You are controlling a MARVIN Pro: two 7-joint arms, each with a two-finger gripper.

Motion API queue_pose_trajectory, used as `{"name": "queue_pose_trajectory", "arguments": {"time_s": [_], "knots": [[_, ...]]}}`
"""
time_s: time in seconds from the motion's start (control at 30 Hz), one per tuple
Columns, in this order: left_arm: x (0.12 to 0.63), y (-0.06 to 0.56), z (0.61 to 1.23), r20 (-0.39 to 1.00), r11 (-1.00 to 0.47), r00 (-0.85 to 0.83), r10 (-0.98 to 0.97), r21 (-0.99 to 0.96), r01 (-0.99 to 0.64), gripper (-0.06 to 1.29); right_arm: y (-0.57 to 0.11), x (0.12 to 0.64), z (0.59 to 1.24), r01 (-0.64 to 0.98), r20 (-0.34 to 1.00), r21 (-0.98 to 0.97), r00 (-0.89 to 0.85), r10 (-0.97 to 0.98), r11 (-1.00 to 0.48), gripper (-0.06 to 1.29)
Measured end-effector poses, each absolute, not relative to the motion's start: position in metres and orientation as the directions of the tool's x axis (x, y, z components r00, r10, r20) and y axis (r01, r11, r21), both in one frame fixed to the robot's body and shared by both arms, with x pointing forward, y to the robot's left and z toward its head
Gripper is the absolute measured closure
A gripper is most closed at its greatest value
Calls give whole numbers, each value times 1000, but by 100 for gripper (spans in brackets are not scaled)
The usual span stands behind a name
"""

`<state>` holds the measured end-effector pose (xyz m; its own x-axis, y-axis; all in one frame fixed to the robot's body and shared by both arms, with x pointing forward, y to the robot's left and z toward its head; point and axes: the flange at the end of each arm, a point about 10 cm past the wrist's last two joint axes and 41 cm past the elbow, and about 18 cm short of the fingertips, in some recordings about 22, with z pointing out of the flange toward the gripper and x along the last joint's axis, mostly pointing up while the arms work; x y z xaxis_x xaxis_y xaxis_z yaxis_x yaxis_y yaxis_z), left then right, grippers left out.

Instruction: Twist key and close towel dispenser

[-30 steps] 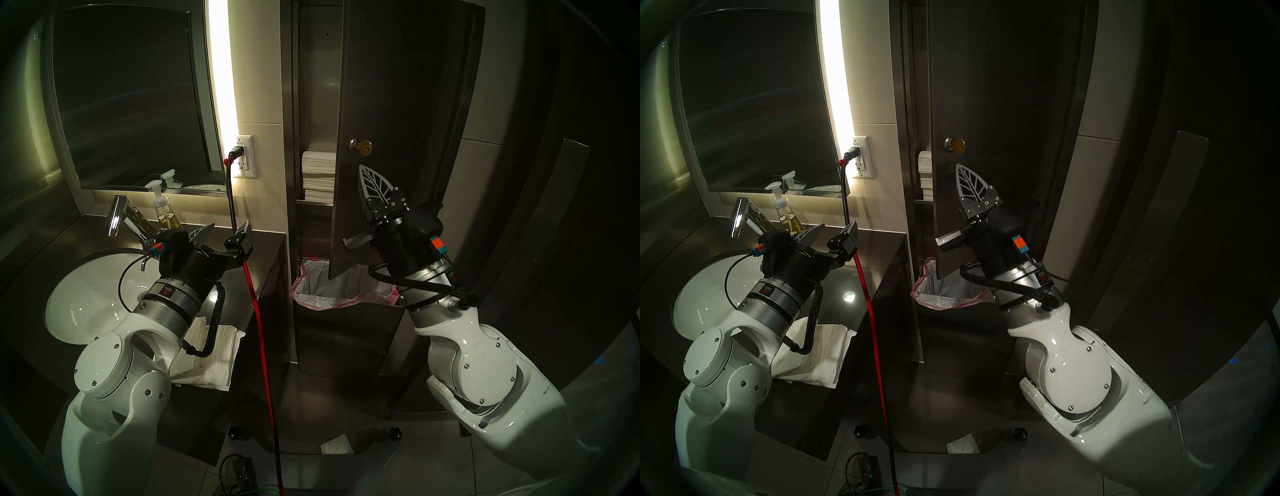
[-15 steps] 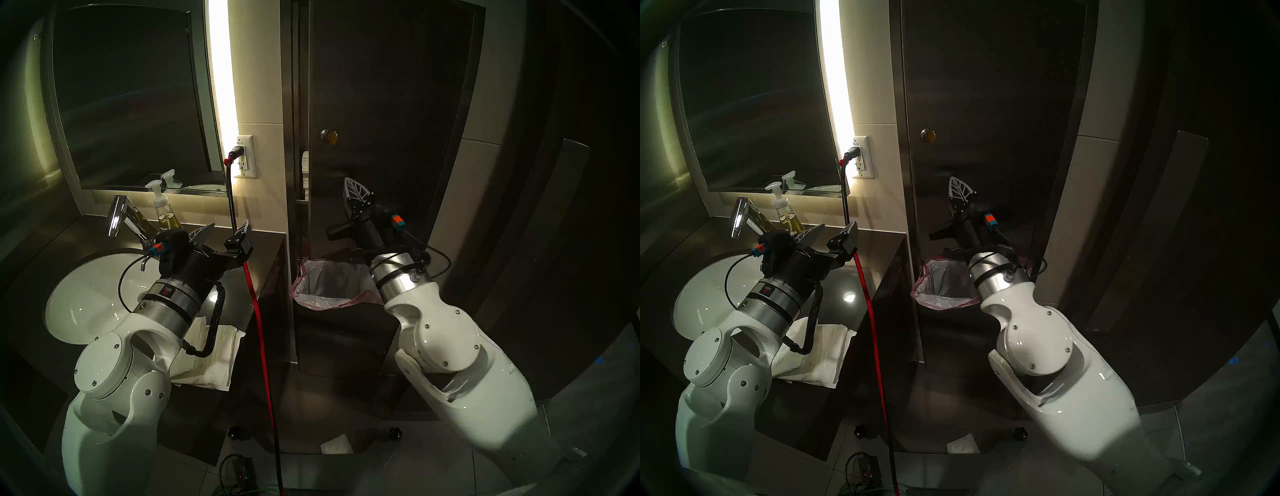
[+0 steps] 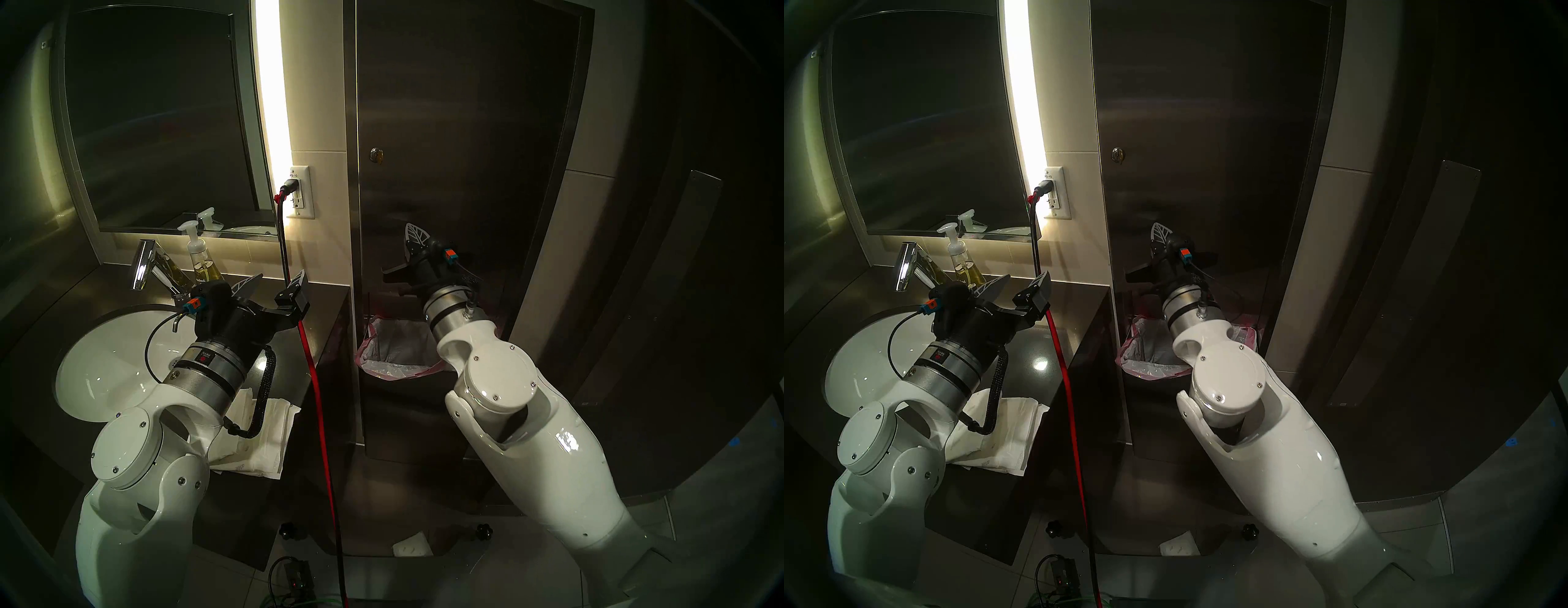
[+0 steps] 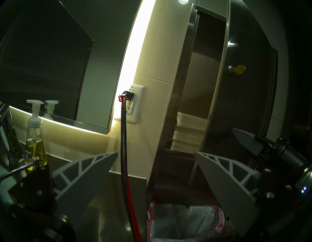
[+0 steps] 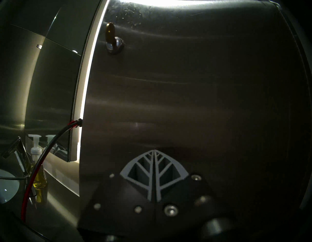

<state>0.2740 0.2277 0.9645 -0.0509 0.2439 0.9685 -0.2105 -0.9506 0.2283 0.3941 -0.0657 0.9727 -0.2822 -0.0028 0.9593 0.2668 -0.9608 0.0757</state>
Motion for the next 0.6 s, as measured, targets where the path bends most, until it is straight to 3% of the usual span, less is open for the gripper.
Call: {"name": "queue_pose_trajectory", "arguments": {"time_s": [0.6], "knots": [[274,228,964,969,-951,-50,244,228,-210,0,-53,449,969,198,952,144,-295,81,-970,127]]}}
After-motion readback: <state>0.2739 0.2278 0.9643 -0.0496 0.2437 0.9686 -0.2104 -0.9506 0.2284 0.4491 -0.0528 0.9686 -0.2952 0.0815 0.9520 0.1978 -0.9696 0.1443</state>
